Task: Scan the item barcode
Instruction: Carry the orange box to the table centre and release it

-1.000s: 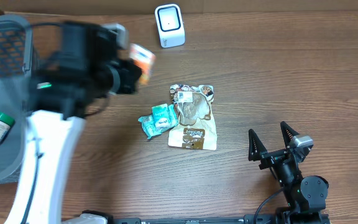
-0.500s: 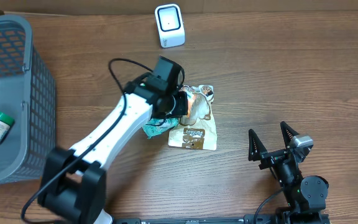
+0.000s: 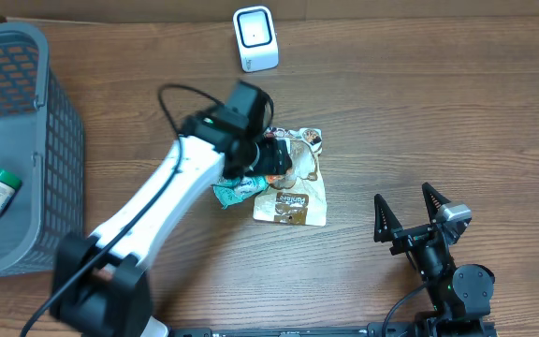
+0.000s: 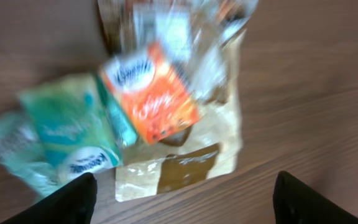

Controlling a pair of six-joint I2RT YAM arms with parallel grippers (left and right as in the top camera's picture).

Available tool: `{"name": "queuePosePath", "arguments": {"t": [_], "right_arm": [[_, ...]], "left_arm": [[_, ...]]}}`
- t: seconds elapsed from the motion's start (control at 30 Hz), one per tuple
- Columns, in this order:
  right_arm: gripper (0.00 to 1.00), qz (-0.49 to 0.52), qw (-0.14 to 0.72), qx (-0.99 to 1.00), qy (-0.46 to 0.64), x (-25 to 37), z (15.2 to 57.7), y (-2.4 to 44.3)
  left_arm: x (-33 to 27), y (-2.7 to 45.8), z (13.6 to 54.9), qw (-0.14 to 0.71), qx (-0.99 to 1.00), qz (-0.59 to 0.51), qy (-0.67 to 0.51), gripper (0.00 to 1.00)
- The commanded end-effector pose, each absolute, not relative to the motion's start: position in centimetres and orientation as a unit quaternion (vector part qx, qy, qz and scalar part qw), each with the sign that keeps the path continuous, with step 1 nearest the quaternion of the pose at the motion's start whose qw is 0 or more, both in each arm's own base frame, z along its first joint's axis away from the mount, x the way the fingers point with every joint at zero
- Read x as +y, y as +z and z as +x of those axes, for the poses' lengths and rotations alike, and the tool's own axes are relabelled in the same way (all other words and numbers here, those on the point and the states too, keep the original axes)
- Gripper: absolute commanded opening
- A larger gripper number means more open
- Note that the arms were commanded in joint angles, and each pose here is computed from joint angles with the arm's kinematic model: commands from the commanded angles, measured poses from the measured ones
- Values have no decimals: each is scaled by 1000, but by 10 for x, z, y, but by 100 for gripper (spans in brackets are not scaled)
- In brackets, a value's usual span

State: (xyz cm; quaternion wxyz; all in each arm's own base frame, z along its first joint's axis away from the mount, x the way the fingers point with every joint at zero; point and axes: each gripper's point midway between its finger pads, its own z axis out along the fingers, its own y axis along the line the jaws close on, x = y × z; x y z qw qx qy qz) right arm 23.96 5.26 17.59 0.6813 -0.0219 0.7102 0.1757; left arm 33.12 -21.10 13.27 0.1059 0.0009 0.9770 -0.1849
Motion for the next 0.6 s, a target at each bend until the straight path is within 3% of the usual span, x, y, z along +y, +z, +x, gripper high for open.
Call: {"name": "queuePosePath", "arguments": {"t": [0.0,0.17,0.27,0.43,0.57], "right_arm": [[100,-21,684,708,173,52,240,175],[100,-21,684,708,173,52,240,175],[100,-21,684,708,173,52,240,175],[100,-21,684,708,173,52,240,175],[100,-21,684,708,173,52,240,175]], "left_arm": [[-182,247,354,238,946,16,-219,79],[-96,336,348,330,922,-49,-195,85],[-15,369,335,380,905,-144,-128,89],[113,388,288,419,851,-315,3,92],[160,382,269,412,813,-411,13,91]]}}
